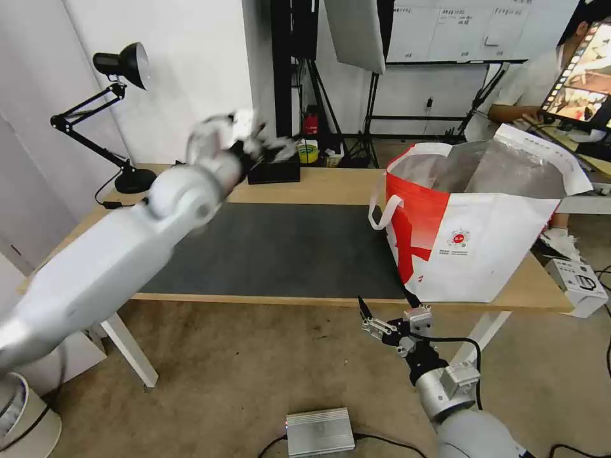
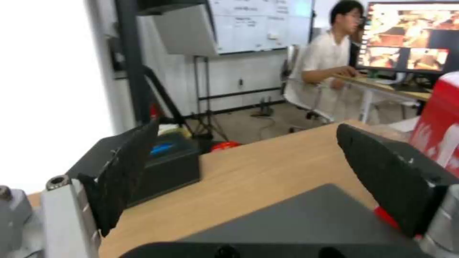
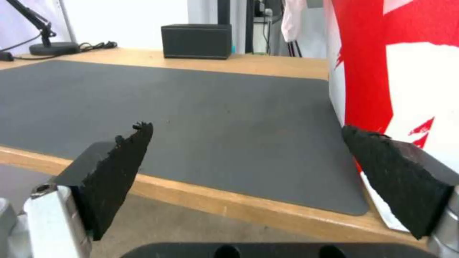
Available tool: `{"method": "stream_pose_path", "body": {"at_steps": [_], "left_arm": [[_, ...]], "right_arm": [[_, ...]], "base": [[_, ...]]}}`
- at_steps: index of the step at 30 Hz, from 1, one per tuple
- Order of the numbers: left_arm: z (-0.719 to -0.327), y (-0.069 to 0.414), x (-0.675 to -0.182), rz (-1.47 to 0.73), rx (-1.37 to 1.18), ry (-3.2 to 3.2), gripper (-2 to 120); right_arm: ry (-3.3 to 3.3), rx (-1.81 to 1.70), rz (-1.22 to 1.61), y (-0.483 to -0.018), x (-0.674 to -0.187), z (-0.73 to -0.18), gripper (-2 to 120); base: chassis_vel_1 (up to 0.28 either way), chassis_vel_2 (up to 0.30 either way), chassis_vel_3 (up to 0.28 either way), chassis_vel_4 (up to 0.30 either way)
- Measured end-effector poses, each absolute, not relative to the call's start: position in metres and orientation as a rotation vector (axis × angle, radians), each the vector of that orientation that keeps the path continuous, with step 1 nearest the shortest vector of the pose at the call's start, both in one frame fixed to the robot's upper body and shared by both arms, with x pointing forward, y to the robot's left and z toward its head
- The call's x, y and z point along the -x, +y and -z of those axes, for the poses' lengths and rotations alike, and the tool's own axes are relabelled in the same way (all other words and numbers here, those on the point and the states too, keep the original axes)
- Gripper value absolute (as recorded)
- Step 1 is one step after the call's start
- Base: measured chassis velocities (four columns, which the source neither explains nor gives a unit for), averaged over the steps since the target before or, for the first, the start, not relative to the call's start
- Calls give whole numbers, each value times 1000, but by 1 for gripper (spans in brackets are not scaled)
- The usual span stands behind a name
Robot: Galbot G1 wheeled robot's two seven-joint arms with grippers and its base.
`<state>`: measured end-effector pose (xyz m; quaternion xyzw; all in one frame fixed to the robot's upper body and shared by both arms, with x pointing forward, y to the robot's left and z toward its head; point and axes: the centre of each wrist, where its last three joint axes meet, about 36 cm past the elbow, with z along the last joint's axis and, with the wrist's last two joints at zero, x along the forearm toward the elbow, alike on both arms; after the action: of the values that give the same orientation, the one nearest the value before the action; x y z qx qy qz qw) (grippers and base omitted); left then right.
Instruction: Pick up the trash from the table and place it into the takeout bag.
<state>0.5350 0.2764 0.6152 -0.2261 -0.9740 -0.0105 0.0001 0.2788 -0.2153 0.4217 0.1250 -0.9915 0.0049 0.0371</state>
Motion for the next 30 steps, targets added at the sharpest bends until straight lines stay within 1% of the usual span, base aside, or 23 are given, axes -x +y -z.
{"method": "stream_pose_path", "body": {"at_steps": [3, 7, 8, 10, 14, 17, 19, 21, 26, 29, 30], "left_arm": [[-596, 310, -503, 57, 612, -3066, 100], [-588, 317, -495, 60, 584, -3064, 100], [-575, 326, -484, 59, 554, -3063, 100], [-565, 335, -474, 63, 515, -3060, 100], [-556, 344, -465, 62, 473, -3061, 100], [-534, 364, -442, 63, 372, -3061, 100], [-532, 365, -440, 64, 365, -3062, 100], [-520, 372, -431, 51, 319, -3067, 100], [-513, 378, -422, 40, 283, -3073, 100], [-495, 387, -401, 31, 236, -3058, 100], [-495, 387, -401, 31, 236, -3058, 100]], "right_arm": [[-3043, -384, -15, -215, -279, -422, 100], [-3043, -384, -15, -215, -279, -422, 100], [-3043, -384, -15, -215, -279, -422, 100], [-3043, -384, -15, -215, -279, -422, 100], [-3043, -384, -15, -215, -279, -422, 100], [-3043, -384, -15, -215, -279, -422, 100], [-3043, -384, -15, -215, -279, -422, 100], [-3043, -384, -15, -215, -279, -422, 100], [-3043, -384, -15, -215, -279, -422, 100], [-3043, -384, -15, -215, -279, -422, 100], [-3043, -384, -15, -215, -279, -422, 100]], "base": [[0, 0, 0, 0], [0, 0, 0, 0], [0, 0, 0, 0], [0, 0, 0, 0], [0, 0, 0, 0], [0, 0, 0, 0], [0, 0, 0, 0], [0, 0, 0, 0], [0, 0, 0, 0], [0, 0, 0, 0], [0, 0, 0, 0]]}}
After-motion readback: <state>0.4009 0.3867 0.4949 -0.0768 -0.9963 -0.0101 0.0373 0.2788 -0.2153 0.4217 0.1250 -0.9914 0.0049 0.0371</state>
